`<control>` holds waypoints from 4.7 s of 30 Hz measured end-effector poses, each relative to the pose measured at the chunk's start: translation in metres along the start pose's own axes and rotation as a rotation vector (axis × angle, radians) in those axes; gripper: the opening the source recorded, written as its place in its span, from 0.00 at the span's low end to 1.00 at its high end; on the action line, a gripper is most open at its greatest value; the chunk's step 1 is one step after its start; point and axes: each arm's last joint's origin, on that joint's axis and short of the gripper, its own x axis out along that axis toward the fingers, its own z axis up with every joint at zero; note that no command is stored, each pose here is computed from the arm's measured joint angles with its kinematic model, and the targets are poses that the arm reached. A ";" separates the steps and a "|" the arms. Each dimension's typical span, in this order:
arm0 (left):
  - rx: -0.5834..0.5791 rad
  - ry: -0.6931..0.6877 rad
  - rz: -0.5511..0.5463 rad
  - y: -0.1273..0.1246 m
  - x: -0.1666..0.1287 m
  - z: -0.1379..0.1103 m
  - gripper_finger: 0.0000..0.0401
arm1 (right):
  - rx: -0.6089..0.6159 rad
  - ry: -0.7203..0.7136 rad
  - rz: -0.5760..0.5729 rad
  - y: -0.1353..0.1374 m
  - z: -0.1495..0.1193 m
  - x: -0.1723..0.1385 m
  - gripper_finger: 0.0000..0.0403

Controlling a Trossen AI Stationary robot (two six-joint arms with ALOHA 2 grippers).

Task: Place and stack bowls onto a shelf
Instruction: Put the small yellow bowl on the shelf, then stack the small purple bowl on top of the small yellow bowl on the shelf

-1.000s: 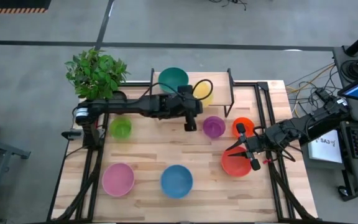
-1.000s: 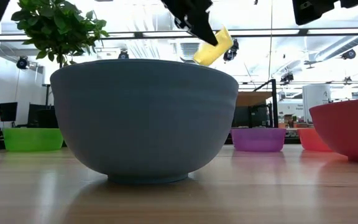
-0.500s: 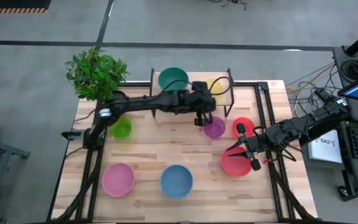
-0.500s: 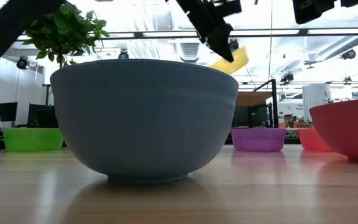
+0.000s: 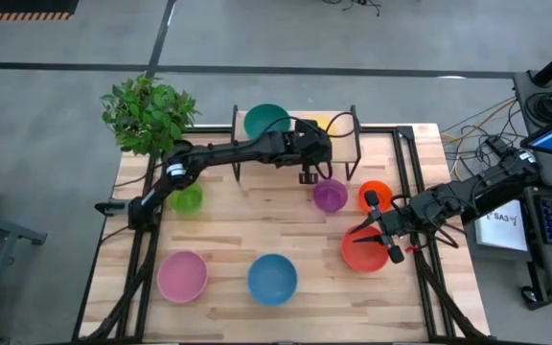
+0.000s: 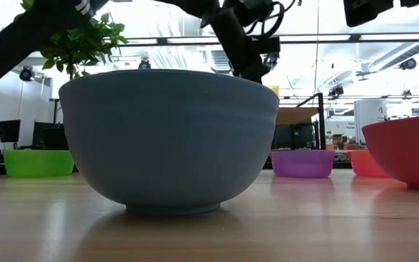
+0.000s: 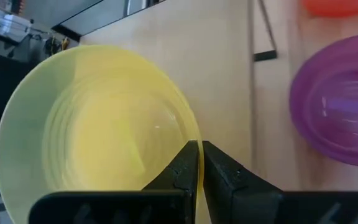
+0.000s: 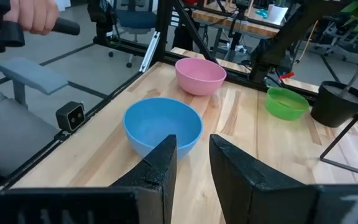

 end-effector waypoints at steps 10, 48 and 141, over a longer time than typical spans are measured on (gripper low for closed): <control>0.007 -0.034 0.015 0.002 0.000 0.003 0.00 | 0.000 0.002 0.000 0.000 0.000 0.000 0.21; -0.195 -0.222 -0.080 -0.002 -0.202 -0.016 0.20 | 0.260 0.343 -0.634 -0.051 -0.027 0.039 0.02; -0.360 -0.496 0.282 -0.098 -0.233 -0.182 0.17 | 0.449 1.173 -0.395 -0.108 -0.092 0.147 0.32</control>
